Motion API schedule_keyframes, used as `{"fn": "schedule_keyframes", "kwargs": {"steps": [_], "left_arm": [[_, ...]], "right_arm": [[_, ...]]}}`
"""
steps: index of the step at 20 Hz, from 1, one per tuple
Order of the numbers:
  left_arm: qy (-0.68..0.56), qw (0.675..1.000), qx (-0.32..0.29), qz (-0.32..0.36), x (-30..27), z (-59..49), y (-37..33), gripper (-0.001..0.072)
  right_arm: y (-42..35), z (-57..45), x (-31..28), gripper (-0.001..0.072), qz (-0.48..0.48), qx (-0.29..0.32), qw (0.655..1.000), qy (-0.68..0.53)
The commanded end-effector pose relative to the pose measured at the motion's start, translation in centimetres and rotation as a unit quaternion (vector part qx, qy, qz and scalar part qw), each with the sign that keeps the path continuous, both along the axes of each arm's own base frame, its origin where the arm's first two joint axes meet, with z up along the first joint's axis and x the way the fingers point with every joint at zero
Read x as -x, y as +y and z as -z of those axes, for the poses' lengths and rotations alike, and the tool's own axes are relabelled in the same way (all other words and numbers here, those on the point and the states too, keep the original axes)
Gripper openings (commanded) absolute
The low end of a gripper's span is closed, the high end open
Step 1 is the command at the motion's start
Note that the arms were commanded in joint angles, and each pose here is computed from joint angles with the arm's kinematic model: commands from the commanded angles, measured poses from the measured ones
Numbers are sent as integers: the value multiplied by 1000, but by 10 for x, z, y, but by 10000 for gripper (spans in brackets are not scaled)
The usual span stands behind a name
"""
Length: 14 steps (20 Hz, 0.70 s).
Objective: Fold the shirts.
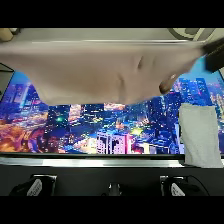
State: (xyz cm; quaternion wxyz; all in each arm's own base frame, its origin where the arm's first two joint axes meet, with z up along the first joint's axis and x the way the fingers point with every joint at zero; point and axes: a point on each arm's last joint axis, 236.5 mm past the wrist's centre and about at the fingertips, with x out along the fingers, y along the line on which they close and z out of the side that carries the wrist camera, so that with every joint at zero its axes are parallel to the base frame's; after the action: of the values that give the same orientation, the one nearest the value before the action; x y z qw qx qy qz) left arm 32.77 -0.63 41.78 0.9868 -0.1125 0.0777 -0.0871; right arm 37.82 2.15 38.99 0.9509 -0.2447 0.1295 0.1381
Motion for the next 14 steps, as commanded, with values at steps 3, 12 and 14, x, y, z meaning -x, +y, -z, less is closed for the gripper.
{"fn": "schedule_keyframes", "kwargs": {"steps": [3,12,14], "left_arm": [[-257,965,-29,-33,157,-170,-44,20],[-111,992,-50,-34,103,-103,-26,21],[0,999,-43,-13,64,-49,-17,21]], "right_arm": [[-16,-172,164,15,89,63,965,-238],[-25,-104,121,16,92,43,991,-92],[-31,-59,83,16,90,29,995,-3]]}}
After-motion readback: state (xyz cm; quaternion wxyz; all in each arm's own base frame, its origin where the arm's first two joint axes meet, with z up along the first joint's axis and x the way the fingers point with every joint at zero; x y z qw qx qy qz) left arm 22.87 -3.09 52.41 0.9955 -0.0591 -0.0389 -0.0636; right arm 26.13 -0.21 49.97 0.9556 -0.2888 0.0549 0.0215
